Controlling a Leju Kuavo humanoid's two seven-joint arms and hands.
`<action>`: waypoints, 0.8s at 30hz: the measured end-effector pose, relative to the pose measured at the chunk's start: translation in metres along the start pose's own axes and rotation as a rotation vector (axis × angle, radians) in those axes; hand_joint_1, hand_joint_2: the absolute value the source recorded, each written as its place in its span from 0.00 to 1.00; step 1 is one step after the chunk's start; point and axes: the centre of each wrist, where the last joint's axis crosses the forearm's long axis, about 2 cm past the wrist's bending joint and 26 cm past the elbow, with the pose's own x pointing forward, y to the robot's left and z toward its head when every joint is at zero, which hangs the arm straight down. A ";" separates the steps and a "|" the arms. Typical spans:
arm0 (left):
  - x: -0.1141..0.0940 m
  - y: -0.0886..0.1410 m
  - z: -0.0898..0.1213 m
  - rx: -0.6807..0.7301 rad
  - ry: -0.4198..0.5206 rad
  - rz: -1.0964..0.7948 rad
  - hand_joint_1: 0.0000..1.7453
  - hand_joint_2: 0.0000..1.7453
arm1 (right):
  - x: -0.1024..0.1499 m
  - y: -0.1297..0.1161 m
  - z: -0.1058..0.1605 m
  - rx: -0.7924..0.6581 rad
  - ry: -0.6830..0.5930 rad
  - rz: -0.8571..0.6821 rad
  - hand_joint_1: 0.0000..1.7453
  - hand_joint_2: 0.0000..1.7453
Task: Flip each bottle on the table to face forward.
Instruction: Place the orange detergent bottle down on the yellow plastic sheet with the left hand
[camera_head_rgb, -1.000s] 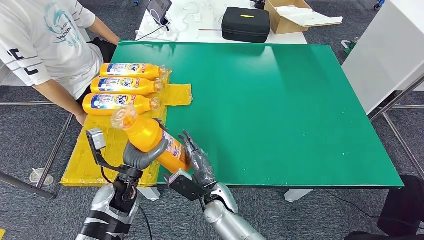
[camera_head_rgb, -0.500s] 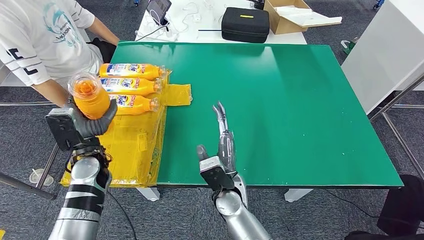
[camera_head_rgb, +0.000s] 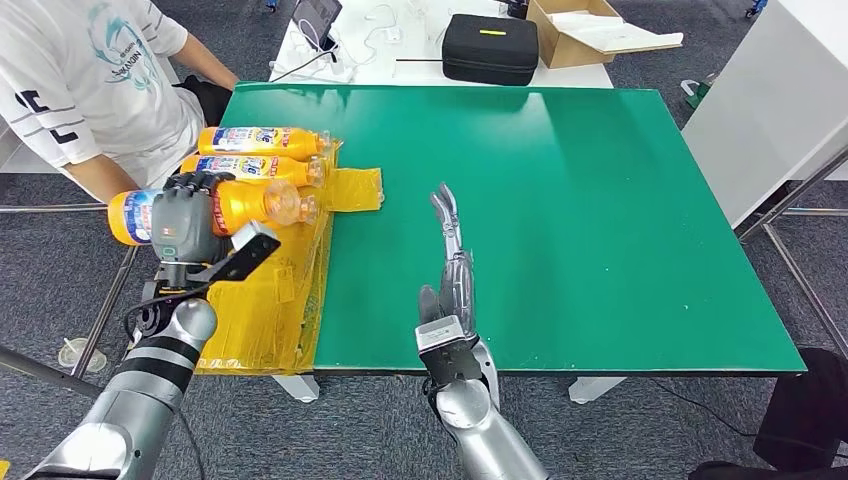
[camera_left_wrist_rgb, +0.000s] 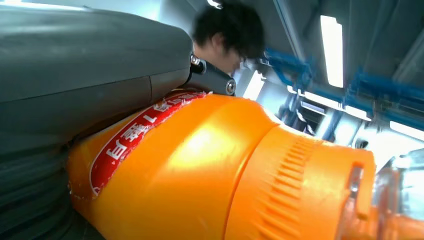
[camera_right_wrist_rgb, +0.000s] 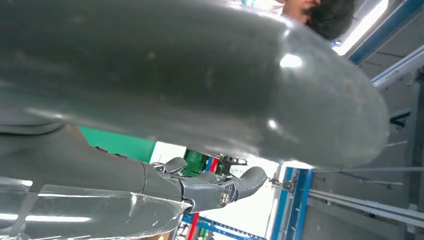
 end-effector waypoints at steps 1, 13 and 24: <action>-0.003 -0.003 0.004 -0.031 -0.003 -0.010 1.00 1.00 | 0.001 0.000 -0.001 0.000 -0.004 -0.002 0.00 0.00; -0.020 -0.009 0.021 -0.155 0.020 -0.035 1.00 1.00 | 0.003 -0.002 -0.002 0.010 -0.023 -0.006 0.00 0.00; -0.044 -0.016 0.056 -0.592 0.032 0.107 1.00 1.00 | 0.000 -0.005 0.002 0.037 0.000 -0.055 0.00 0.00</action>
